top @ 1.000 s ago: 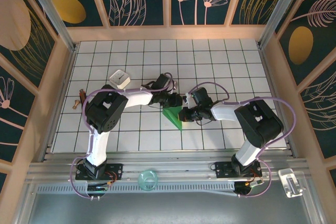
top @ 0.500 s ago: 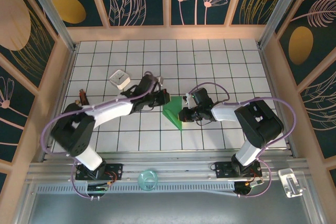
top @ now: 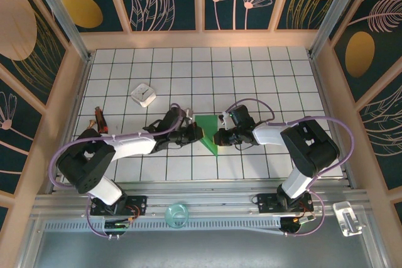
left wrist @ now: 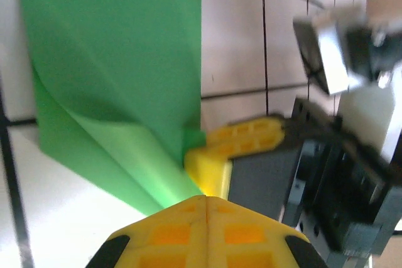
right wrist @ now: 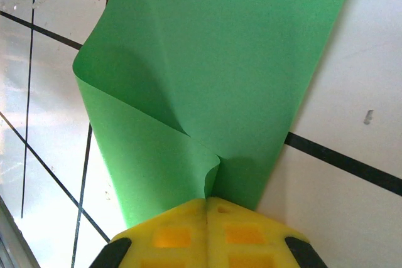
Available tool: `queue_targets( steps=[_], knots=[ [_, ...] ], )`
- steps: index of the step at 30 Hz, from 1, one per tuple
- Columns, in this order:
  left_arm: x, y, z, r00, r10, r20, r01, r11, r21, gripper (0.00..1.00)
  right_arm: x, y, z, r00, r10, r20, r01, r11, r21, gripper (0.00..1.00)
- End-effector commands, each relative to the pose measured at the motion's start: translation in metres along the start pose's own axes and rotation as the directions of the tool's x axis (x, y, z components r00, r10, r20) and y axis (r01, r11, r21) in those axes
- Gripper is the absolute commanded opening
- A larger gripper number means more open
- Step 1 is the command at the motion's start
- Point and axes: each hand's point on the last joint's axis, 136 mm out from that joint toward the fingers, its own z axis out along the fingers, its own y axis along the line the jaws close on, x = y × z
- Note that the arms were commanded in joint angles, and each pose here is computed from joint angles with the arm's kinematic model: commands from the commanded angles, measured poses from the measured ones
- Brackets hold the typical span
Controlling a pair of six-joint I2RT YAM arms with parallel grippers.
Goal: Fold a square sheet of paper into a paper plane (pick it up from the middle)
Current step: Perform the third fold on the triangle at the bottom-center of the table.
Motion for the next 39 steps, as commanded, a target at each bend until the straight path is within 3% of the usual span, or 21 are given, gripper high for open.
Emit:
queue_targets(
  steps=[1,8,13,24,39],
  knots=[
    [-0.035,-0.012,0.007,0.999,0.024,0.040,-0.025,0.999,0.022,0.00,0.028,-0.028,0.005,0.996,0.045,-0.083,-0.035,0.992,0.118,0.00],
    [-0.054,0.012,0.067,0.987,0.129,-0.098,-0.141,0.982,-0.124,0.00,0.024,-0.025,0.005,0.996,0.038,-0.079,-0.029,0.993,0.111,0.00],
    [-0.054,0.027,0.089,0.971,0.162,-0.177,-0.193,0.965,-0.176,0.00,0.020,-0.021,0.004,0.997,0.032,-0.073,-0.024,0.994,0.106,0.00],
    [-0.036,0.053,0.098,0.953,0.154,-0.261,-0.213,0.953,-0.217,0.00,-0.003,0.007,-0.003,0.999,-0.019,-0.037,0.021,0.999,0.039,0.00],
    [-0.033,0.057,0.100,0.950,0.153,-0.271,-0.215,0.952,-0.217,0.00,-0.001,0.000,0.003,0.998,-0.023,-0.054,0.027,0.997,0.075,0.00]
  ],
)
